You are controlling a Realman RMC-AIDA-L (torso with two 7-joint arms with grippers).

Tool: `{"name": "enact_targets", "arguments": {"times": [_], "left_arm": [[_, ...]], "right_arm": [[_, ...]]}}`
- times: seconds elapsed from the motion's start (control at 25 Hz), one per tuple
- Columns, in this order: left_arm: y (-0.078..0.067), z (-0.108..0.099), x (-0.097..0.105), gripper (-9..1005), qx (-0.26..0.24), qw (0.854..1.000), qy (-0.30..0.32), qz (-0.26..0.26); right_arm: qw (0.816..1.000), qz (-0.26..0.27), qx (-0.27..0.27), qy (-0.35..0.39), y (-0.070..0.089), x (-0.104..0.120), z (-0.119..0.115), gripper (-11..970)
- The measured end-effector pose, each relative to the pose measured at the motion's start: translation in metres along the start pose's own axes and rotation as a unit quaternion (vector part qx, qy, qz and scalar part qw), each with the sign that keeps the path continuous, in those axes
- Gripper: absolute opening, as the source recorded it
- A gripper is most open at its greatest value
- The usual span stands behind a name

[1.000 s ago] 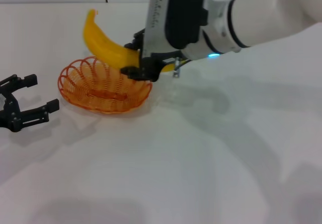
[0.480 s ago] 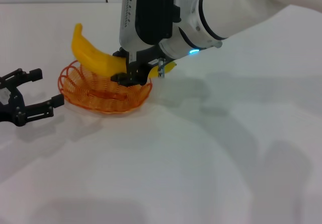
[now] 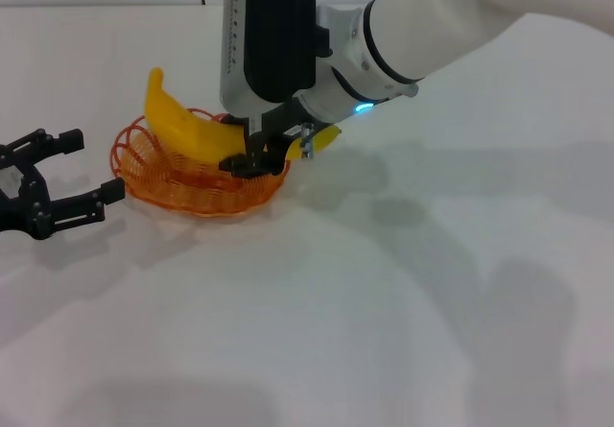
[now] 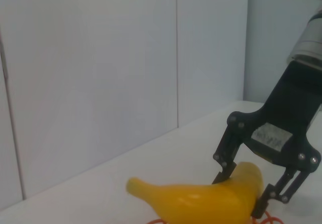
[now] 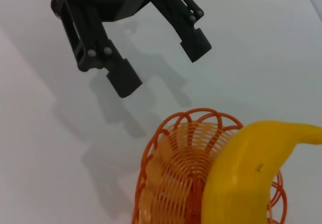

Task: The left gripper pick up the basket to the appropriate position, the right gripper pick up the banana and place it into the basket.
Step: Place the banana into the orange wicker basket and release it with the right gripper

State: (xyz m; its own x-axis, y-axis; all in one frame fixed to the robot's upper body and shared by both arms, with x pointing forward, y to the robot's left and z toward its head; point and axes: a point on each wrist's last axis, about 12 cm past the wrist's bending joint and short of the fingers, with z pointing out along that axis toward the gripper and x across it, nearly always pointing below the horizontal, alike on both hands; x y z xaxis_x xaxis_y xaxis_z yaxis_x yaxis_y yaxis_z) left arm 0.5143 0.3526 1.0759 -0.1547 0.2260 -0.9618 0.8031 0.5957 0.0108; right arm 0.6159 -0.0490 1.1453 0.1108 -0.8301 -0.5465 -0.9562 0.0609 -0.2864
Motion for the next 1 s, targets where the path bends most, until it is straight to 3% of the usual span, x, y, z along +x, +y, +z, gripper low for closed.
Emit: {"name": "enact_targets", "arguments": {"times": [0.52,1.0], "left_arm": [[0.0005,0.0015,-0.0008,901,-0.001,1.0,-0.003,0.005],[0.0006,0.0032,-0.0022,901,0.001,1.0,-0.005,0.006]], "right_arm": [[1.0,-0.011,0.002,-0.002,-0.0015,-0.0077,0.0004,485],[1.0,0.01,0.02,-0.006,-0.0044,-0.0041,0.0028,488]]}}
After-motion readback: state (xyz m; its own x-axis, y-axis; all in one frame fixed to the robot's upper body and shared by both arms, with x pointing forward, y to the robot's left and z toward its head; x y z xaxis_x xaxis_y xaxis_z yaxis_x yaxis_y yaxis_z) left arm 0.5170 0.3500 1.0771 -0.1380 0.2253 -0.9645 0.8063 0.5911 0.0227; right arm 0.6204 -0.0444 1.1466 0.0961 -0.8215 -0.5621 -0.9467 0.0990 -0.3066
